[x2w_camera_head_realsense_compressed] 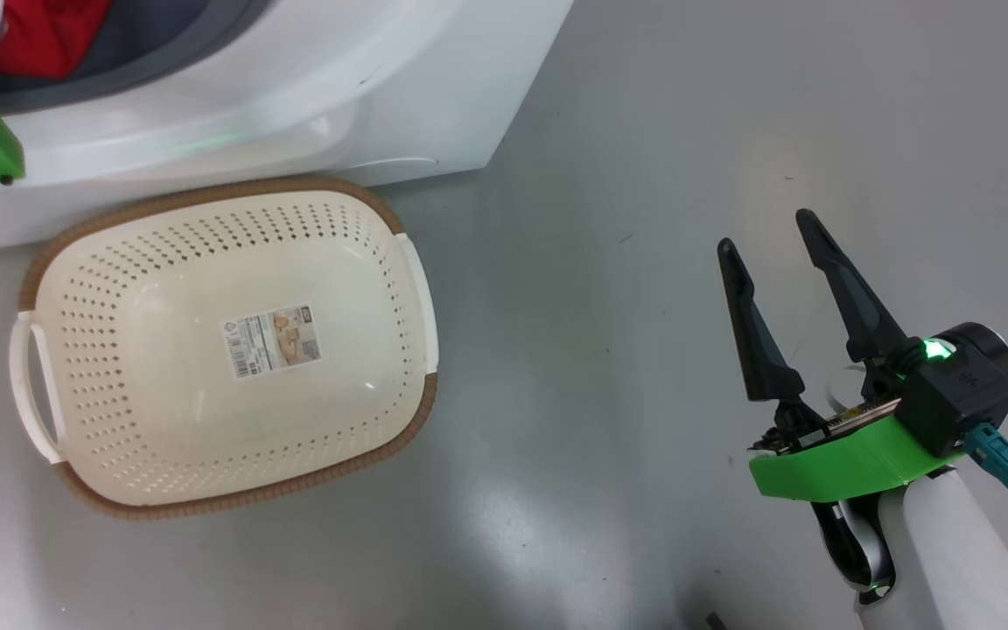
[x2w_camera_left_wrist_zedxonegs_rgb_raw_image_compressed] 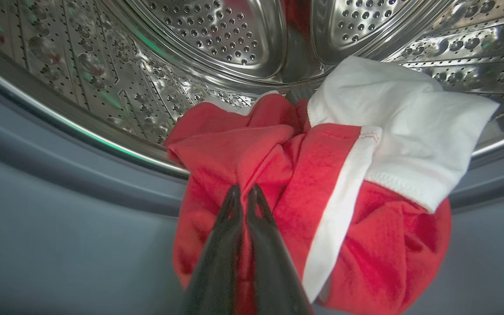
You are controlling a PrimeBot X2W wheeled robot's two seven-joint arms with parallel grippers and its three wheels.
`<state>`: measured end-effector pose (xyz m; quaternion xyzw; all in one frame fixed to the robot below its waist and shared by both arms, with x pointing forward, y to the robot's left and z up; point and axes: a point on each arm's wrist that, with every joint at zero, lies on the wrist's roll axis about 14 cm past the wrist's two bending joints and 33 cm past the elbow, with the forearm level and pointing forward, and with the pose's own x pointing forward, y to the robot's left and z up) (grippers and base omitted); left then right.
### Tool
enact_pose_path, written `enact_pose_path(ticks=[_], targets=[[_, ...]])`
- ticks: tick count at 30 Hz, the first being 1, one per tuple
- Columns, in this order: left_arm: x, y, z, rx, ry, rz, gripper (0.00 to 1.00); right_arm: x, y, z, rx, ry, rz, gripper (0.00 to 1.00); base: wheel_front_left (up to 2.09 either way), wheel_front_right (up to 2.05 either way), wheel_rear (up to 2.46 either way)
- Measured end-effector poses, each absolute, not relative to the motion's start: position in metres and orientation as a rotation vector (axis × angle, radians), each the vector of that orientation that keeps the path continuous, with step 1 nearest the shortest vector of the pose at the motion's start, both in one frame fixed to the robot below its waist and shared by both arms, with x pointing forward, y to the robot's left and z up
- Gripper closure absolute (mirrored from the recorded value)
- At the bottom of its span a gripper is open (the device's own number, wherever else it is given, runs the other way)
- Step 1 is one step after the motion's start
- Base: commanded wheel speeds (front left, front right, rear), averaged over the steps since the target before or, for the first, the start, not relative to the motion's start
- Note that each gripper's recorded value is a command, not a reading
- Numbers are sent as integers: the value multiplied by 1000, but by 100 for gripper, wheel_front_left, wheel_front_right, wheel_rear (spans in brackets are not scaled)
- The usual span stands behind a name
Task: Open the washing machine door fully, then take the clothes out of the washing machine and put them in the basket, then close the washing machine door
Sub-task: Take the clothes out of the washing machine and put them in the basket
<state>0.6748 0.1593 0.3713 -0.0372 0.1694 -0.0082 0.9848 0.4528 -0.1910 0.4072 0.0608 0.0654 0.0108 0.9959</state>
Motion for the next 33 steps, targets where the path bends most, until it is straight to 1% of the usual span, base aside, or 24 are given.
enact_pose_path(ticks=[12, 33], targets=[[664, 158, 386, -54, 266, -50, 100, 455, -188, 414, 142, 111, 28, 0, 0, 0, 0], [611, 148, 418, -97, 136, -88, 100, 456, -187, 443, 154, 37, 33, 0, 0, 0, 0]])
